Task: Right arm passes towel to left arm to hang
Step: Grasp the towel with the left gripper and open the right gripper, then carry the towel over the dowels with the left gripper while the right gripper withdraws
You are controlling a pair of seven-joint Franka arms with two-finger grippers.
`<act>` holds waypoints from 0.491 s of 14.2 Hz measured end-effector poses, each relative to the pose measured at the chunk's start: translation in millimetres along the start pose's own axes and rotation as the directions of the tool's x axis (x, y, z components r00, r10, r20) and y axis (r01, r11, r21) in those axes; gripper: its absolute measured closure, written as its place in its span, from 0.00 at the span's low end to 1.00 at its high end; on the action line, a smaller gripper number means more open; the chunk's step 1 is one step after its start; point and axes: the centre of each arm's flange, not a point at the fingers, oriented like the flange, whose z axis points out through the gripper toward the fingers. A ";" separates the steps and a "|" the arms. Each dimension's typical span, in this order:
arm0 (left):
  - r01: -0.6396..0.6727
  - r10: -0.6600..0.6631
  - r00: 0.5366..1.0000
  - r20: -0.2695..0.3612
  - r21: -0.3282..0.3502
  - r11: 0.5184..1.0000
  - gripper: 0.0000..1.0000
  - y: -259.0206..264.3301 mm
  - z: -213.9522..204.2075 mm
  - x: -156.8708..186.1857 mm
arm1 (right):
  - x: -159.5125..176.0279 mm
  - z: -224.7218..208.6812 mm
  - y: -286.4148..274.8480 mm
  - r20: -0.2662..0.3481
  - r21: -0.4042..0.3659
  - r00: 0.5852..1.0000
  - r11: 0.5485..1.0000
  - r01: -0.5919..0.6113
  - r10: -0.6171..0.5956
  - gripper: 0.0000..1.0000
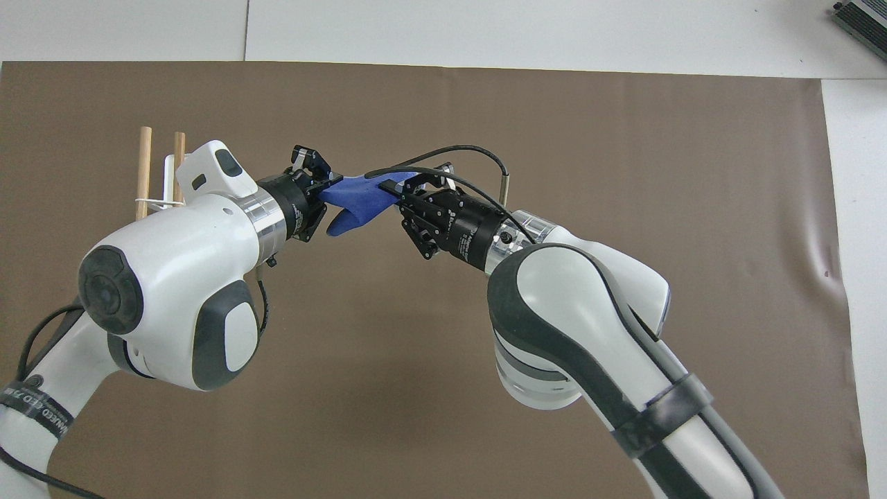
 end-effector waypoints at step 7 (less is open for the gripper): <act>-0.177 0.177 0.984 -0.005 -0.003 0.984 0.98 4.3 -0.7 8.1 | 25.3 -5.1 9.4 -0.101 -0.077 0.898 0.903 0.422 -0.428 0.29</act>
